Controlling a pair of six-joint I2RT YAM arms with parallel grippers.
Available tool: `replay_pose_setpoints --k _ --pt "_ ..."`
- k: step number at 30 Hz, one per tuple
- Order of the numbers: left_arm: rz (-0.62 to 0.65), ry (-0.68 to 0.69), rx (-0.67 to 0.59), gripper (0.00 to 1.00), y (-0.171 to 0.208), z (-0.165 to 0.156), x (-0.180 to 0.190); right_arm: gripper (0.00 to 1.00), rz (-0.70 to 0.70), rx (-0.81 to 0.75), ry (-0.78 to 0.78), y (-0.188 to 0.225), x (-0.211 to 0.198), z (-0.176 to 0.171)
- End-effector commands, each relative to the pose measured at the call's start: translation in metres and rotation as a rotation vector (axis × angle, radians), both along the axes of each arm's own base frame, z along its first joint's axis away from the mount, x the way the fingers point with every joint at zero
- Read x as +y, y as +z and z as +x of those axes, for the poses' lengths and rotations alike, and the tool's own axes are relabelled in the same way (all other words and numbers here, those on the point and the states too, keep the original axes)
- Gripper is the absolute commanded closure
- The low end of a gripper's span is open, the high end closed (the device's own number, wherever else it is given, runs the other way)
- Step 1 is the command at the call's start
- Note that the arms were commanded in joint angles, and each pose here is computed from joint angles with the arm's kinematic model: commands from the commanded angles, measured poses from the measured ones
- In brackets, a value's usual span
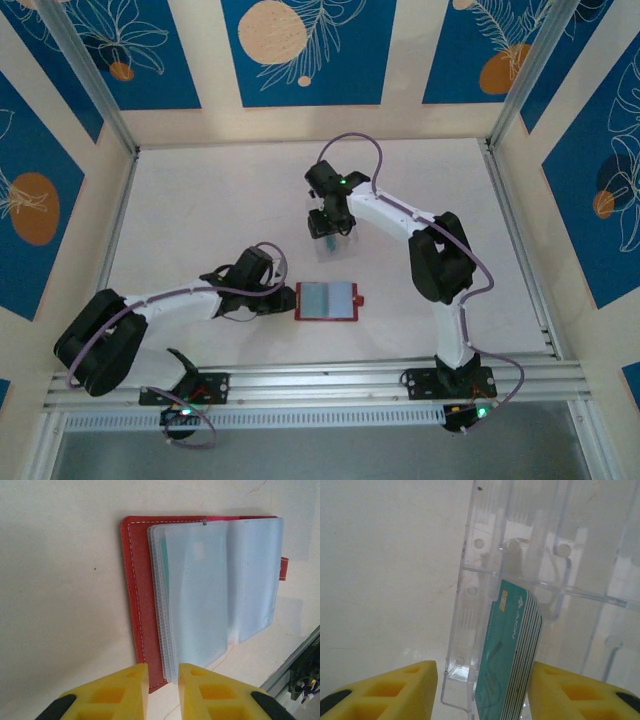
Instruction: Put the credit cards into the card holder
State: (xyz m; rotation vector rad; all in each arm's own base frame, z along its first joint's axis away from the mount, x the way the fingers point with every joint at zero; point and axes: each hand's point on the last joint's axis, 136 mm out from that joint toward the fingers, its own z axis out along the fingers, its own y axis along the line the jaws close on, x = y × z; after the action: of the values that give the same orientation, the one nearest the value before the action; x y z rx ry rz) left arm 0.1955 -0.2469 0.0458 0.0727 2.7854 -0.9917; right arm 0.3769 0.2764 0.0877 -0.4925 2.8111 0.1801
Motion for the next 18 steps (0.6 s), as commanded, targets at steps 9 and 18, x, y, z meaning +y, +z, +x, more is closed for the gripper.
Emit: replay_pose_setpoints --k 9,18 --pt "-0.008 -0.005 0.011 0.78 -0.005 0.001 0.0 0.55 0.149 0.073 0.032 0.016 0.016 -0.012" --pt "-0.009 -0.006 0.015 0.78 -0.008 -0.001 0.0 0.59 0.247 0.11 0.021 0.024 0.017 -0.013"
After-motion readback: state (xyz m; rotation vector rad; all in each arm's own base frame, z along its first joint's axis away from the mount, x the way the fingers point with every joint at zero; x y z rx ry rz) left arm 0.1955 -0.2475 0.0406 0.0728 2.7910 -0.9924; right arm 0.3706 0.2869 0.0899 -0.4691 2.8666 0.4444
